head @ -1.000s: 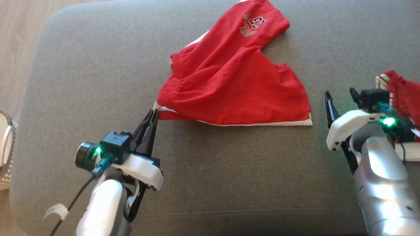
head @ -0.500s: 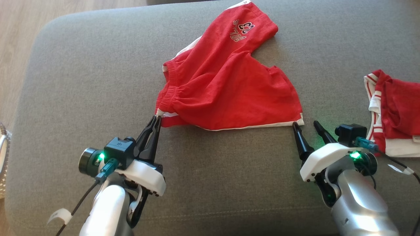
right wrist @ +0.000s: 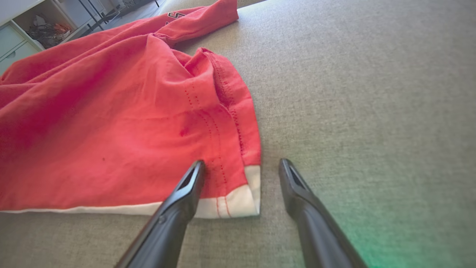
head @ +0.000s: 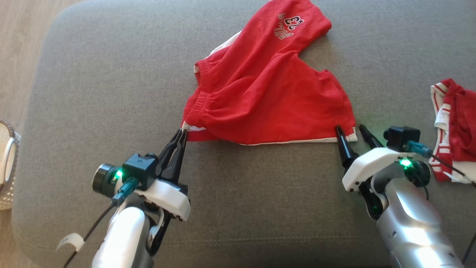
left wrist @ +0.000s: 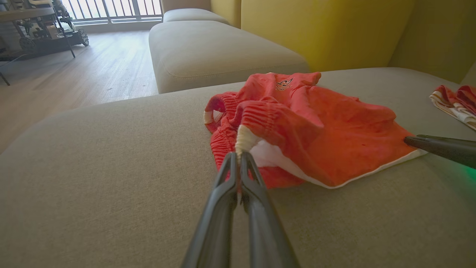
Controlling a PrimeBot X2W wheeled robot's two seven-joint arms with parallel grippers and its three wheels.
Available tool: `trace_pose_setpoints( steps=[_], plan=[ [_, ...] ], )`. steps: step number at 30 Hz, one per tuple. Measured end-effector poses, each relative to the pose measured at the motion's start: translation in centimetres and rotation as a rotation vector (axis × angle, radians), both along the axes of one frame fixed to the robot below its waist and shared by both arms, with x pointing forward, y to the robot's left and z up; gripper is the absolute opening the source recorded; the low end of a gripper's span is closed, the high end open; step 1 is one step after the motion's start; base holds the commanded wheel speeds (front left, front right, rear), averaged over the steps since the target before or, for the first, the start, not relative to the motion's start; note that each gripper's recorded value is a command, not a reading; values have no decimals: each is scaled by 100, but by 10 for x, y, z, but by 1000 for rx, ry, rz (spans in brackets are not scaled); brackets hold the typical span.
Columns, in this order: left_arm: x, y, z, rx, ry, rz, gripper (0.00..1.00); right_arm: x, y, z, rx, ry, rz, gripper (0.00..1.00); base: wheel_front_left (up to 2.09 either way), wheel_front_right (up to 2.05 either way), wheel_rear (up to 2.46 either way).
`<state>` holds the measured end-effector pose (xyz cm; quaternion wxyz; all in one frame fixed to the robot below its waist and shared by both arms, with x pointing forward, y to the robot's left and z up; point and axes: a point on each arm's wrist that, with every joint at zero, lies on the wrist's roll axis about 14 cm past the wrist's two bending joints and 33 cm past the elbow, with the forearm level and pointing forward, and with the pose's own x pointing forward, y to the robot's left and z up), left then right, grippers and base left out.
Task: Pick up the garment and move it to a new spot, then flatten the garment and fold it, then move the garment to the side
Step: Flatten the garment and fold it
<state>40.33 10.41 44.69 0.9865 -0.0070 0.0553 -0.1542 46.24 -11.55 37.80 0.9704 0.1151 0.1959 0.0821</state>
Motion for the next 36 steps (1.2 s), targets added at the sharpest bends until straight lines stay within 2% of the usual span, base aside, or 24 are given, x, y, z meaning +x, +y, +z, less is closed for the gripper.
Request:
trace_pose_setpoints(
  steps=[1,2,3,4,13,16,20,21,25,29,34,36],
  plan=[
    [1,1,0,0,-1,2,0,2,1,0,-1,2,5,100,0,0,0],
    [3,1,1,1,-5,3,0,3,3,-1,-3,3,11,83,0,0,0],
    [5,1,3,1,-9,3,0,4,5,-1,-6,5,19,25,0,0,0],
    [6,1,3,1,-12,4,0,4,7,-2,-13,6,31,0,0,0,0],
    [9,1,20,-15,-57,10,0,4,-1,13,-54,-31,31,0,0,0,0],
    [12,-2,39,-43,-109,9,0,12,-9,37,-74,-108,16,0,0,0,0],
    [13,-5,78,-45,-230,6,0,24,-11,88,-94,-268,22,0,0,0,0],
    [13,-5,78,-45,-230,6,0,24,-11,88,-94,-268,22,0,0,0,0],
    [9,-8,119,-77,-344,3,0,30,-20,150,-180,-433,58,0,0,0,0],
    [4,-8,163,-116,-464,10,0,25,-29,225,-210,-612,54,0,0,0,0],
    [-11,-10,219,-136,-629,8,0,-3,-41,321,-158,-837,-3,0,0,0,0],
    [-21,-13,239,-114,-699,1,0,-20,-48,350,-101,-901,-39,0,0,0,0]
  ],
)
